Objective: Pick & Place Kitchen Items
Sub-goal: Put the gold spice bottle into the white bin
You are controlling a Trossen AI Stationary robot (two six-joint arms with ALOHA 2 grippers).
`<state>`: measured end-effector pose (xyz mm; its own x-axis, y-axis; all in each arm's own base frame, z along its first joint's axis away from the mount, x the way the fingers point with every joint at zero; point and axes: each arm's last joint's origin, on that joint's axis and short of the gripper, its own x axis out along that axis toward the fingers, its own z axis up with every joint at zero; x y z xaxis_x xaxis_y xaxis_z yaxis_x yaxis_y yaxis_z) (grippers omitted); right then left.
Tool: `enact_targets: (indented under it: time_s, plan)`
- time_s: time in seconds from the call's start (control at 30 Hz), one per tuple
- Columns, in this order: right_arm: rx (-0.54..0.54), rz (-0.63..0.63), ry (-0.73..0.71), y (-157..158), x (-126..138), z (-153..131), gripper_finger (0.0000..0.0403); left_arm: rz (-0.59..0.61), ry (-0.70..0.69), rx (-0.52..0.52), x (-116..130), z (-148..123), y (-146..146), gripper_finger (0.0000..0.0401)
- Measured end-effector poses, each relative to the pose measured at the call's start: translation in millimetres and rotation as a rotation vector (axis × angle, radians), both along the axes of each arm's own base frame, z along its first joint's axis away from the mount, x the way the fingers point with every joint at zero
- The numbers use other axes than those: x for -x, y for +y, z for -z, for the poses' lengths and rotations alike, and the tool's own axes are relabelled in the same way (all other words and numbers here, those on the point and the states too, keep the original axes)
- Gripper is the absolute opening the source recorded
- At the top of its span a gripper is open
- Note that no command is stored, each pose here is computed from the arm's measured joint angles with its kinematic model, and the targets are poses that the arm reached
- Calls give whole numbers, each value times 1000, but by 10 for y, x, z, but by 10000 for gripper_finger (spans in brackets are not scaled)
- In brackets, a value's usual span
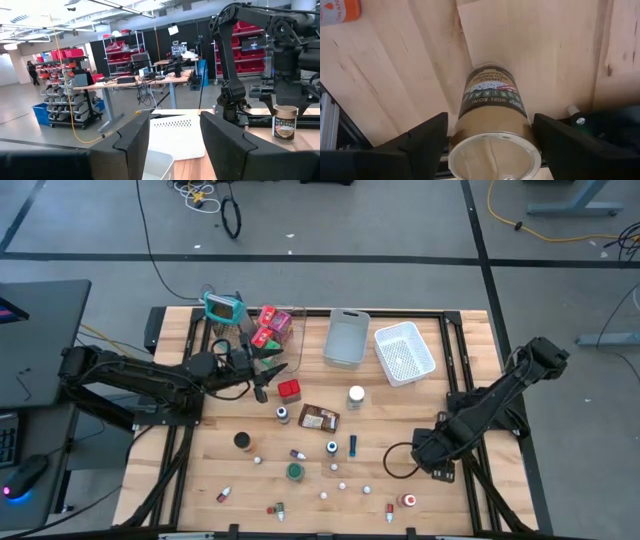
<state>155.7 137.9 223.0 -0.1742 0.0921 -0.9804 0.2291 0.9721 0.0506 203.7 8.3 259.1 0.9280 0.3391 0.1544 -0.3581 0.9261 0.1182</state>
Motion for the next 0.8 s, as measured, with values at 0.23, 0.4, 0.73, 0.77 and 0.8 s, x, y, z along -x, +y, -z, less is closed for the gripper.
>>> enact_targets:
  time_s: [0.23, 0.4, 0.73, 0.77, 0.8]
  plan:
    - [-12, -12, 82, 41, 101, -9, 343, 1, -1, 4, 0, 0, 0, 183]
    - [-7, -17, 91, 78, 144, -10, 354, 1, -2, 7, 0, 1, 0, 183]
    - [-7, -11, 87, 81, 154, 41, 317, 3, -4, 14, 0, 1, 0, 183]
    - [-8, 4, 90, 77, 159, 67, 311, 3, -4, 14, 0, 1, 0, 183]
    - [-12, 16, 93, 74, 164, 92, 305, 3, -5, 15, 0, 1, 0, 183]
